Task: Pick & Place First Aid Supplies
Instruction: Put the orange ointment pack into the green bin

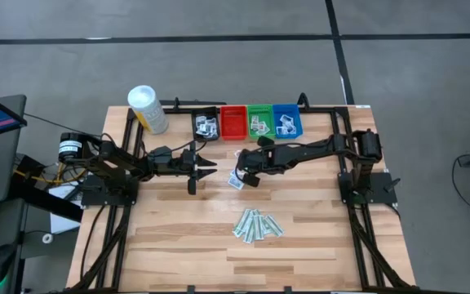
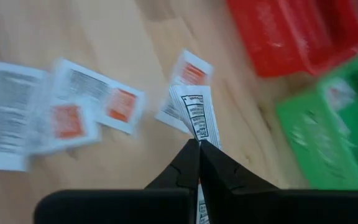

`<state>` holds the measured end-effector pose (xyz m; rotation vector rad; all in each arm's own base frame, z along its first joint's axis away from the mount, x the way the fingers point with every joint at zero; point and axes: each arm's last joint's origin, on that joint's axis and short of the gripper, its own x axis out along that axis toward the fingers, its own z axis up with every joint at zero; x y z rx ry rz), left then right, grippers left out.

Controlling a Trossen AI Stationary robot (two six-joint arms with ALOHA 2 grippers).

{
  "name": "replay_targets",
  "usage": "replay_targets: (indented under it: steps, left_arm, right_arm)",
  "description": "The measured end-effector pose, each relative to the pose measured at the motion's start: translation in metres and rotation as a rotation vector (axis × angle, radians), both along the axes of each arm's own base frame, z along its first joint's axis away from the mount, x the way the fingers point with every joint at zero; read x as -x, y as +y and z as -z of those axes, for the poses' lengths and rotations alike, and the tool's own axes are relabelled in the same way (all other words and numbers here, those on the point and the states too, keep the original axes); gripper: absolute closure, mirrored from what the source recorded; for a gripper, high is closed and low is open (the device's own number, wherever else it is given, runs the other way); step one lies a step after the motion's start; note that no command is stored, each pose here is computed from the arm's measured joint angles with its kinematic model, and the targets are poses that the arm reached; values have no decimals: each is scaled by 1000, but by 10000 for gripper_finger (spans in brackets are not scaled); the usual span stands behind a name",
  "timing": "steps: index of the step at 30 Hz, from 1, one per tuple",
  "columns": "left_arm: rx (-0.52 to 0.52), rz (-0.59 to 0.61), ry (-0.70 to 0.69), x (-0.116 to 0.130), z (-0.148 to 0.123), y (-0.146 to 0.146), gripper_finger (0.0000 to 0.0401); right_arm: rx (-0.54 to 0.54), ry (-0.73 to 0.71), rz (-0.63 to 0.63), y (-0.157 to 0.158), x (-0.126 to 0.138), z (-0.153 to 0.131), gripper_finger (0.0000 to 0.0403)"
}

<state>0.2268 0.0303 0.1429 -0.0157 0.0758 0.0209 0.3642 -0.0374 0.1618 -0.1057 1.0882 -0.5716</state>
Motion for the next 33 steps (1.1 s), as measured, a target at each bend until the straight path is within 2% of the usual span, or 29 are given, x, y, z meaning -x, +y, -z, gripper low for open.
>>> replay_targets:
  steps: [2,4,10,17,23,29,33]
  left_arm:
    - [0,0,0,0,0,0,299]
    - [0,0,0,0,0,0,299]
    - [0,0,0,0,0,0,299]
    - [0,0,0,0,0,0,299]
    - [0,0,0,0,0,0,299]
    - [0,0,0,0,0,0,299]
    - [0,0,0,0,0,0,299]
  right_arm:
    - [34,32,33,1,4,1,400]
    - [20,35,17,3,4,1,400]
    - [-218,-44,-197,23,-7,0,400]
    - [-367,-82,-262,30,-9,0,400]
    - [-391,-29,-192,18,-4,6,400]
    - [-297,-6,-21,-4,4,12,400]
    - [-289,8,13,-10,11,20,397]
